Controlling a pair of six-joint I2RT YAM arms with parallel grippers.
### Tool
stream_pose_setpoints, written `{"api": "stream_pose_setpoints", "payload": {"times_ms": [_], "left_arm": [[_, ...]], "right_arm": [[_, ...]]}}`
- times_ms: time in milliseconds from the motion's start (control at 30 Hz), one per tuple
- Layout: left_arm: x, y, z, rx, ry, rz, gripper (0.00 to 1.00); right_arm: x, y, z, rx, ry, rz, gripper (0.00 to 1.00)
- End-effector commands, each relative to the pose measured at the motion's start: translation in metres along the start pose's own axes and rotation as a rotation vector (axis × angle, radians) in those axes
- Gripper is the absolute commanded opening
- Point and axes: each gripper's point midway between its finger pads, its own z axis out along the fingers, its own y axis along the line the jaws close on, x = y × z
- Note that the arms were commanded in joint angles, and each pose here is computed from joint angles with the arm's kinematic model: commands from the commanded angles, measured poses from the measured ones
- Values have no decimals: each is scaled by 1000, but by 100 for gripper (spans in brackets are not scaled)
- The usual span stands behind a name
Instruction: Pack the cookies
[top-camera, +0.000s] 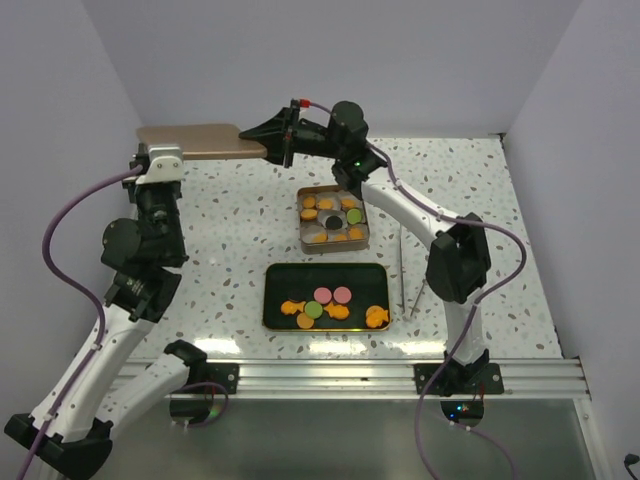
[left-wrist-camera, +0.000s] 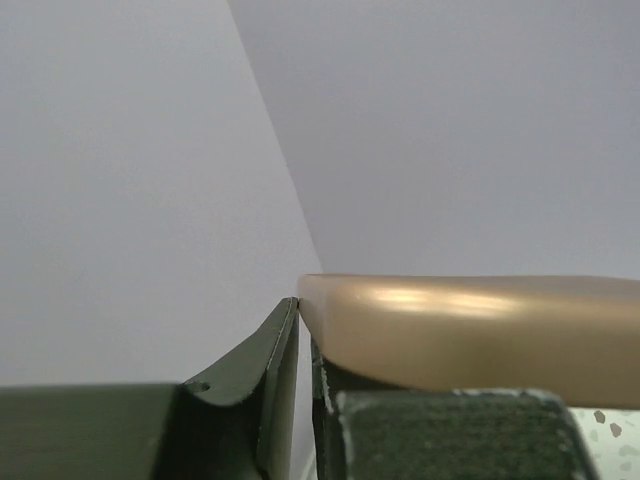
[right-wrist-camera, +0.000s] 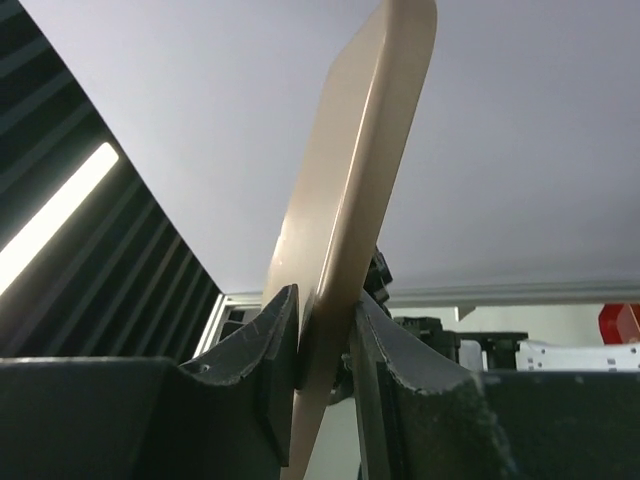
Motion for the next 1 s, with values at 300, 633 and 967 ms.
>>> {"api": "stream_pose_setpoints", "payload": {"times_ms": [300,633,967], "left_arm": [[25,-31,-19,176,71,-11,37],[46,-33,-31,189,135,4,43],[52,-52,-34,275,224,-63,66]], "right_arm": [[-24,59,12,-249,-60,292,0],[-52,50,-12,-270,-148,267,0],[-99,25,-101,-161,-248,152,0]]}}
